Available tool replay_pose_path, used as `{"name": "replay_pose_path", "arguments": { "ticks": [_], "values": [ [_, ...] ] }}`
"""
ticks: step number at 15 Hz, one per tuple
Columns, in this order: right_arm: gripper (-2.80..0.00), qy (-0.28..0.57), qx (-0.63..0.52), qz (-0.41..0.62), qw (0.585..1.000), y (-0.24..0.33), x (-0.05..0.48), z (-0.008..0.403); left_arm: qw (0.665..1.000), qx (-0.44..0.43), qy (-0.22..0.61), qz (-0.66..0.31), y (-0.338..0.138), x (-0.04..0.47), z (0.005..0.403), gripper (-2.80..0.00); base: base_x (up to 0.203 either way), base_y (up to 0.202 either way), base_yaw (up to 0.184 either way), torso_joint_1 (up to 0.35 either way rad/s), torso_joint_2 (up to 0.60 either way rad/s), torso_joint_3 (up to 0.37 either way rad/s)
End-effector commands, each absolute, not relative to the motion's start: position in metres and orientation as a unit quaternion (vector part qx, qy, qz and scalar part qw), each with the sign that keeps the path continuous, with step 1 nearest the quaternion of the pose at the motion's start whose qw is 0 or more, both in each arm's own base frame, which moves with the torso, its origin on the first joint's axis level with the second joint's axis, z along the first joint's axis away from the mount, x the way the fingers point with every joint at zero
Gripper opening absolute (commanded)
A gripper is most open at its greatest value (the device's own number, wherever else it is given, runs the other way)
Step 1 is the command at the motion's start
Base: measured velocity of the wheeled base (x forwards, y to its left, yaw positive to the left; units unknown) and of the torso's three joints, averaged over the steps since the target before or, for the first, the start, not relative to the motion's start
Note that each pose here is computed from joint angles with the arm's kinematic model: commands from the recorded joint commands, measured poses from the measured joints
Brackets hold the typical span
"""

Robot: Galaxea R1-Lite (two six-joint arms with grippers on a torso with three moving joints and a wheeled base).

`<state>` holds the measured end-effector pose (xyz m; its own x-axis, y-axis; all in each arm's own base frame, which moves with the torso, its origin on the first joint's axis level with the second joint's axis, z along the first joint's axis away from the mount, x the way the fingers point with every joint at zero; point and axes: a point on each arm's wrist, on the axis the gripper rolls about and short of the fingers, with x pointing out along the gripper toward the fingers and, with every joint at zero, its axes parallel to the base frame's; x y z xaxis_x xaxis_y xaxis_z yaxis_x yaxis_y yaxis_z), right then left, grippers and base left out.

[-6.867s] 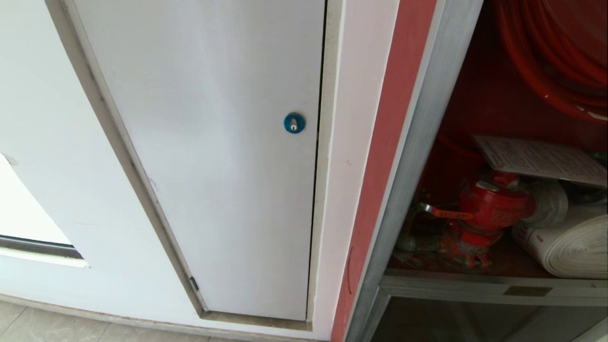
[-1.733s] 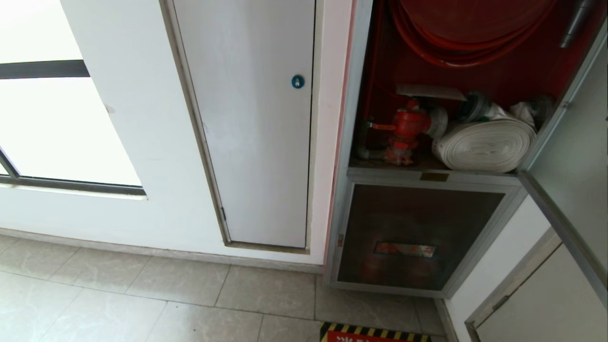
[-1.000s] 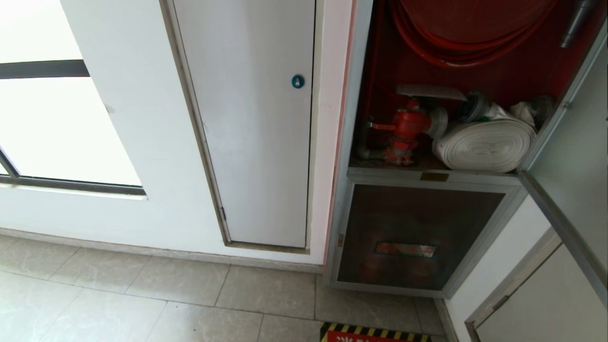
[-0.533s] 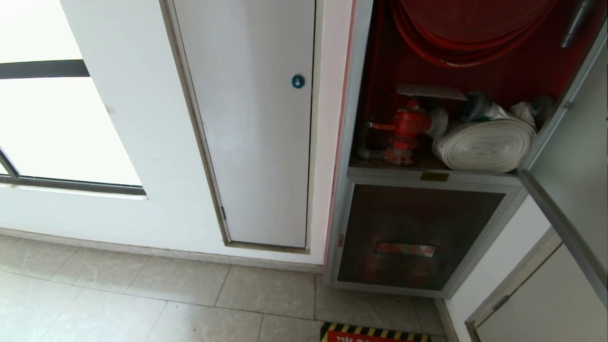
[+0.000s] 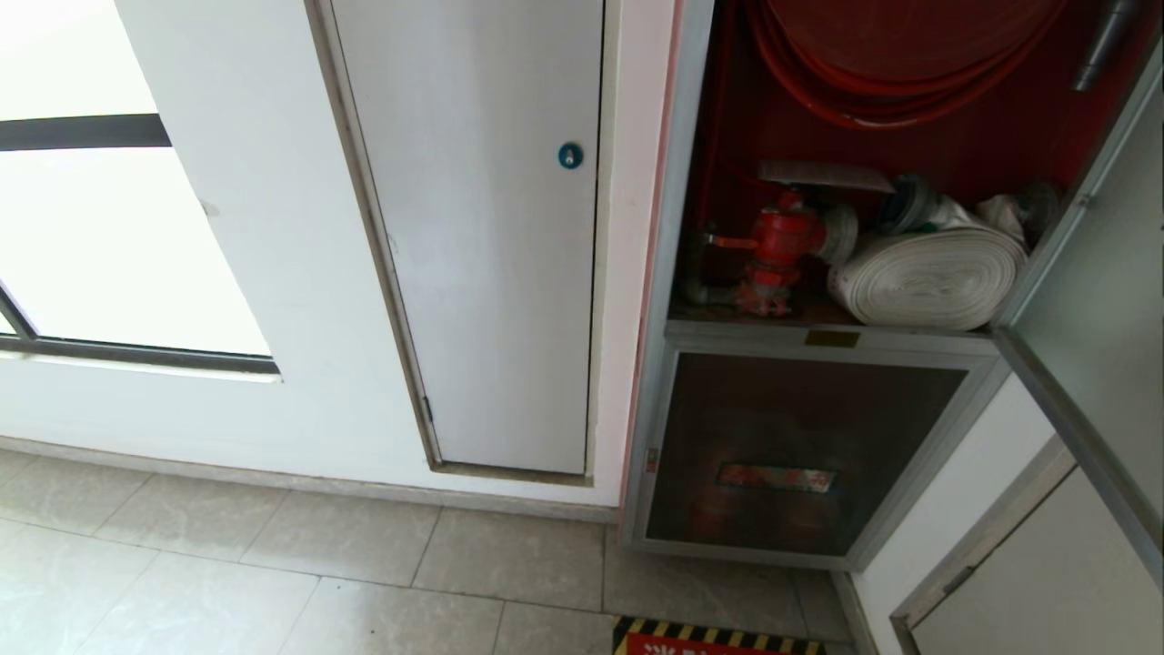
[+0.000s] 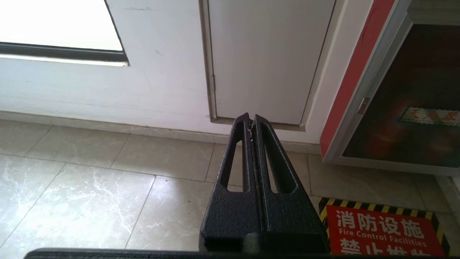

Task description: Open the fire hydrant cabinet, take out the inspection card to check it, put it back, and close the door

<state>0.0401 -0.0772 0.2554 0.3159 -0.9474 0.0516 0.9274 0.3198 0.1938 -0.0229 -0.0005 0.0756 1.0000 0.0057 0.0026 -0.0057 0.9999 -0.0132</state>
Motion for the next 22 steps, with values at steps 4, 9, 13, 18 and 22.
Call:
{"name": "replay_pose_path", "arguments": {
  "ticks": [4, 9, 13, 18, 22],
  "values": [
    [-2.80, -0.059, 0.073, -0.580, 0.809, -0.099, 0.048, 0.256, 1.000, -0.007, -0.001, 0.003, 0.000, -0.023, 0.076, -2.80, 0.000, 0.000, 0.000, 0.000, 0.00, 0.000],
    [-2.80, -0.052, 0.076, -0.577, 0.812, -0.115, 0.056, 0.256, 1.000, -0.007, -0.001, 0.003, 0.000, -0.023, 0.076, -2.80, 0.000, 0.000, 0.000, 0.000, 0.00, 0.000],
    [-2.80, -0.041, 0.081, -0.546, 0.833, -0.118, 0.059, 0.254, 1.000, -0.007, -0.001, 0.003, 0.000, -0.023, 0.076, -2.80, 0.000, 0.000, 0.000, 0.000, 0.00, 0.000],
    [-2.80, -0.038, 0.083, -0.525, 0.846, -0.118, 0.061, 0.253, 1.000, -0.007, 0.000, 0.003, 0.000, -0.023, 0.075, -2.80, 0.000, 0.000, 0.000, 0.000, 0.00, 0.000],
    [-2.80, -0.039, 0.082, -0.511, 0.855, -0.115, 0.060, 0.254, 1.000, -0.007, 0.000, 0.003, 0.000, -0.023, 0.075, -2.80, 0.000, 0.000, 0.000, 0.000, 0.00, 0.000]
  ]
}}
